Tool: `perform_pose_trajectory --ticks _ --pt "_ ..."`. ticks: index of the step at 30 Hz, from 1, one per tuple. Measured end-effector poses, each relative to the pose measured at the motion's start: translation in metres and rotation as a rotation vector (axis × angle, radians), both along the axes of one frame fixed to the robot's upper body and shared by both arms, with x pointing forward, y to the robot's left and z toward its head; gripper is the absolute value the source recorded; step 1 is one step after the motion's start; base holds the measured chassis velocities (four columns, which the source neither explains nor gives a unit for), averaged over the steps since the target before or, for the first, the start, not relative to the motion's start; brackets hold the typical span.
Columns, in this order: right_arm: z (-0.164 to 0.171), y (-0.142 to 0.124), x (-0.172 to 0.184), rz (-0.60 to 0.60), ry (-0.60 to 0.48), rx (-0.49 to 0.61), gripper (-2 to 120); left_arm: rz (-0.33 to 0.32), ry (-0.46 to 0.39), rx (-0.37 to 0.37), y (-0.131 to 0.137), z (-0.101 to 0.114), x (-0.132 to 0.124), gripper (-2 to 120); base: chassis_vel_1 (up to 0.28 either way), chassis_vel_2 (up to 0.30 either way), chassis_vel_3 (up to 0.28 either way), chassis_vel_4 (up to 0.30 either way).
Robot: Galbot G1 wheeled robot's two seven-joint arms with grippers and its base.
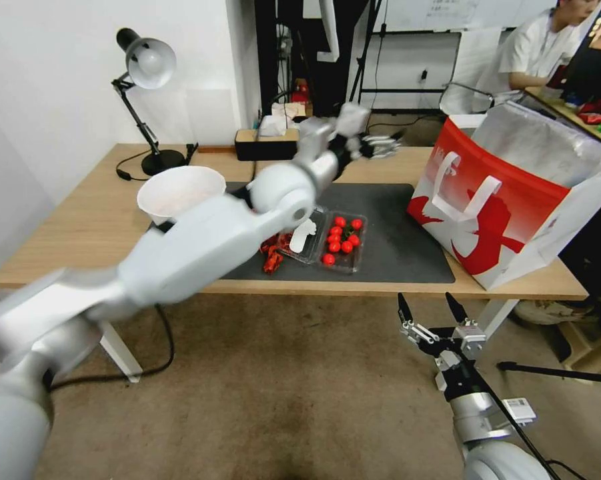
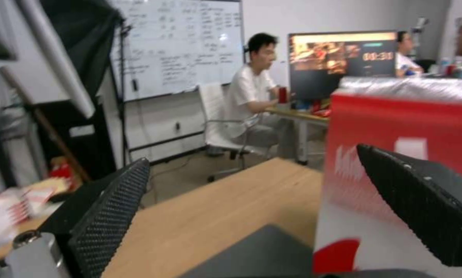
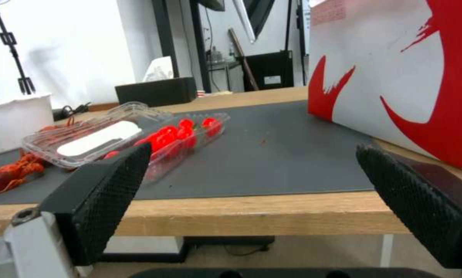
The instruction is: Pick up the trash from the table and place it into the takeout bag.
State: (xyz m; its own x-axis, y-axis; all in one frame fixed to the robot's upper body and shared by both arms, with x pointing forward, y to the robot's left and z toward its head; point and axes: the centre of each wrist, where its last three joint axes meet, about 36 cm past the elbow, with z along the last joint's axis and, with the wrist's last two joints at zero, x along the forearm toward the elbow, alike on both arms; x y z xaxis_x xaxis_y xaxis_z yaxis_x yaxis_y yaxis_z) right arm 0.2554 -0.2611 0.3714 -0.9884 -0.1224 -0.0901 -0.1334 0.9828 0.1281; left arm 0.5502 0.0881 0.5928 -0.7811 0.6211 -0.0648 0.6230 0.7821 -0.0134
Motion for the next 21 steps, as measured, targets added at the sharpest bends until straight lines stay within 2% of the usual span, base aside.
perform_pose_trajectory --ticks 2,4,6,7,10,11,13,14,17,18,19,21 --pt "0.002 0.001 0.000 0.006 -0.002 -0.002 100 0.019 0.004 0.004 0.020 -0.015 -0.014 100 0.000 0.000 0.000 0.000" --pt "0.003 0.001 -0.001 0.008 -0.003 -0.002 100 0.024 0.005 0.006 0.027 -0.020 -0.020 100 0.000 0.000 0.000 0.000" --pt "0.005 0.001 -0.003 0.013 -0.006 -0.002 100 0.058 -0.006 0.011 0.053 -0.035 -0.036 100 0.000 0.000 0.000 0.000" --pt "0.005 0.001 -0.003 0.013 -0.006 -0.002 100 0.058 -0.006 0.011 0.053 -0.035 -0.036 100 0.000 0.000 0.000 0.000" --pt "0.008 0.003 -0.007 0.021 -0.007 -0.004 100 0.134 -0.029 0.005 0.093 -0.063 -0.061 100 0.000 0.000 0.000 0.000" --pt "0.008 0.003 -0.007 0.021 -0.007 -0.004 100 0.134 -0.029 0.005 0.093 -0.063 -0.061 100 0.000 0.000 0.000 0.000" --pt "0.012 0.005 -0.012 0.026 -0.018 -0.002 100 0.173 -0.030 -0.009 0.112 -0.077 -0.084 100 0.000 0.000 0.000 0.000" --pt "0.012 0.005 -0.012 0.026 -0.018 -0.002 100 0.173 -0.030 -0.009 0.112 -0.077 -0.084 100 0.000 0.000 0.000 0.000" --pt "0.018 0.006 -0.015 0.037 -0.037 -0.008 100 0.244 -0.088 -0.005 0.137 -0.089 -0.122 100 0.000 0.000 0.000 0.000" --pt "0.021 0.007 -0.015 0.042 -0.045 -0.012 100 0.274 -0.089 -0.005 0.145 -0.100 -0.140 100 0.000 0.000 0.000 0.000" --pt "0.021 0.007 -0.015 0.042 -0.045 -0.012 100 0.274 -0.089 -0.005 0.145 -0.100 -0.140 100 0.000 0.000 0.000 0.000" --pt "0.024 0.008 -0.015 0.048 -0.052 -0.012 100 0.305 -0.078 -0.021 0.149 -0.111 -0.166 100 0.000 0.000 0.000 0.000"
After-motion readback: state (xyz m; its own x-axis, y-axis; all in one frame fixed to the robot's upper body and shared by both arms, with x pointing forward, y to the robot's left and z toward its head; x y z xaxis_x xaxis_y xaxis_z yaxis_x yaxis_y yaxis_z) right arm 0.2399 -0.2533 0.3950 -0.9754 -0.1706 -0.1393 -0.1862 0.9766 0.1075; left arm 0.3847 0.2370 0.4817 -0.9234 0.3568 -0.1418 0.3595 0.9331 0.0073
